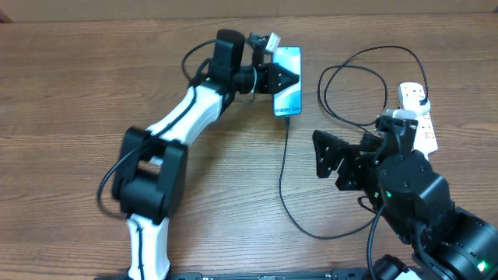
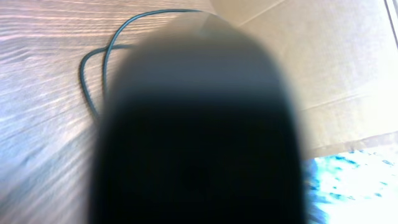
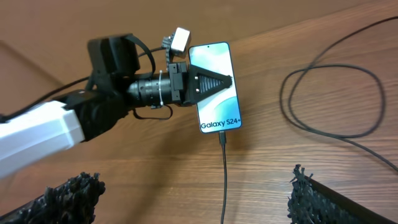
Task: Plug charger to phone and switch on socket
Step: 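Lower the phone onto the table with the left gripper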
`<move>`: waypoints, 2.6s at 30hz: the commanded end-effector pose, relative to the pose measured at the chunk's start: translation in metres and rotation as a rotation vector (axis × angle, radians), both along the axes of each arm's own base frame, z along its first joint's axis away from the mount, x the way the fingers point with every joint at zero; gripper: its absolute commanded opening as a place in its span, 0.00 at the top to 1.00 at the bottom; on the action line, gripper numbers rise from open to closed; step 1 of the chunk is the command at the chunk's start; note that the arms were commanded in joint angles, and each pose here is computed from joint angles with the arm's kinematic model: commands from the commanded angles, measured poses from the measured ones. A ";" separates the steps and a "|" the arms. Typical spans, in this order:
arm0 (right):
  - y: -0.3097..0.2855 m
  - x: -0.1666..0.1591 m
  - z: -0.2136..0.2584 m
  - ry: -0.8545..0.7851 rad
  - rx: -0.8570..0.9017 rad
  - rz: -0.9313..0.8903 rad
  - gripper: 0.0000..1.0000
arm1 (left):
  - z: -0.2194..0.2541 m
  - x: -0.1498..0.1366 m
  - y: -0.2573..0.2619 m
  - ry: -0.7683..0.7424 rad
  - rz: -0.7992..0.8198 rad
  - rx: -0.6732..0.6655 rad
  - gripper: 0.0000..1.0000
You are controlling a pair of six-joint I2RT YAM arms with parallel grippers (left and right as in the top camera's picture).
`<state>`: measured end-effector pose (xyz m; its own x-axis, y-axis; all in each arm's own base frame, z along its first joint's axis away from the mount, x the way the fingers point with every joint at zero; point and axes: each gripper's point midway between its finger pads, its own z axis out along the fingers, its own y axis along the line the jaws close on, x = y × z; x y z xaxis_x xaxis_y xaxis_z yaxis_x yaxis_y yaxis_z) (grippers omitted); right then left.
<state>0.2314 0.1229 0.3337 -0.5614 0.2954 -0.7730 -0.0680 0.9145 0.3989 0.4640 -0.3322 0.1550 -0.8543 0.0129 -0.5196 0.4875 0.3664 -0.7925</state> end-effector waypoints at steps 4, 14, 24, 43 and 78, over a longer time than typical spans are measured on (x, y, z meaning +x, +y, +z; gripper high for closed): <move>-0.028 0.008 0.004 -0.004 -0.007 -0.113 0.00 | -0.033 0.002 -0.019 0.184 -0.153 -0.105 0.96; -0.061 0.016 -0.003 0.023 -0.025 -0.244 0.00 | -0.081 -0.007 -0.012 0.349 -0.107 -0.025 0.96; -0.061 0.031 -0.008 0.038 -0.035 -0.268 0.00 | -0.122 -0.018 -0.008 0.460 0.005 0.156 0.96; -0.090 0.047 -0.036 0.144 -0.096 -0.389 0.00 | -0.165 -0.034 -0.022 0.599 0.081 0.251 0.92; -0.107 0.051 -0.041 0.177 -0.068 -0.440 0.00 | -0.212 -0.062 0.030 0.817 0.301 0.562 0.12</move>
